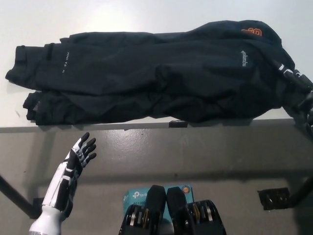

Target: The robot grabs the right edges of the black jacket on the table, and folds it in half

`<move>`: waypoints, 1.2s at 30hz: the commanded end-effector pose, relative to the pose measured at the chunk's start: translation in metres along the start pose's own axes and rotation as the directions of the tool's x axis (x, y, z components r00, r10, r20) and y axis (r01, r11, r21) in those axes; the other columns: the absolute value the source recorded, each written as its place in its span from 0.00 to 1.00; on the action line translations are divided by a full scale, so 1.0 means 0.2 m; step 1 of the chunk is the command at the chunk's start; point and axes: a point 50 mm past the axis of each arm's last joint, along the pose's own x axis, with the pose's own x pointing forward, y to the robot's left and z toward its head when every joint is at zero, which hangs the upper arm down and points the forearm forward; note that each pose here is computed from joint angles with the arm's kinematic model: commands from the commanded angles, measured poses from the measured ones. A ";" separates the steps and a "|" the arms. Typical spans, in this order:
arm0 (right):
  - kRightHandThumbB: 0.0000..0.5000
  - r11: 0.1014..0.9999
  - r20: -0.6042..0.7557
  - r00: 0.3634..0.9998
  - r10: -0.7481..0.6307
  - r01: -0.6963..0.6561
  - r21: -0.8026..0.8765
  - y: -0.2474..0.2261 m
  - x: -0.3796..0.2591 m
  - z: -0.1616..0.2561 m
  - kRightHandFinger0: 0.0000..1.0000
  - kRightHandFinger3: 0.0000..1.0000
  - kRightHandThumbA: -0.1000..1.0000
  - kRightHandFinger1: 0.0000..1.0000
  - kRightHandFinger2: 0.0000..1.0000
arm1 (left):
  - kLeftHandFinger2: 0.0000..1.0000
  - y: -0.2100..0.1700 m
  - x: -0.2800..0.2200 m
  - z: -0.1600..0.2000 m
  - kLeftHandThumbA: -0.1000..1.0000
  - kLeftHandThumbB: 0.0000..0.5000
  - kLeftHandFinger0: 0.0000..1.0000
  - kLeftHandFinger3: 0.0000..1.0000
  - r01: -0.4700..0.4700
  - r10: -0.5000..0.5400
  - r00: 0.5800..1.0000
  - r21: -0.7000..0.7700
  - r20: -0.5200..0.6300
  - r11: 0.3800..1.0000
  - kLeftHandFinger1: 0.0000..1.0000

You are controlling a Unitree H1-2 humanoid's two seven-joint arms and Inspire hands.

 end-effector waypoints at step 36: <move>0.15 0.998 0.476 0.879 -0.016 -0.017 0.065 0.39 -0.11 0.62 0.00 0.99 0.00 0.16 0.66 | 1.00 0.07 0.09 0.10 1.00 0.29 1.00 1.00 0.008 -0.009 0.997 0.015 0.077 1.000 1.00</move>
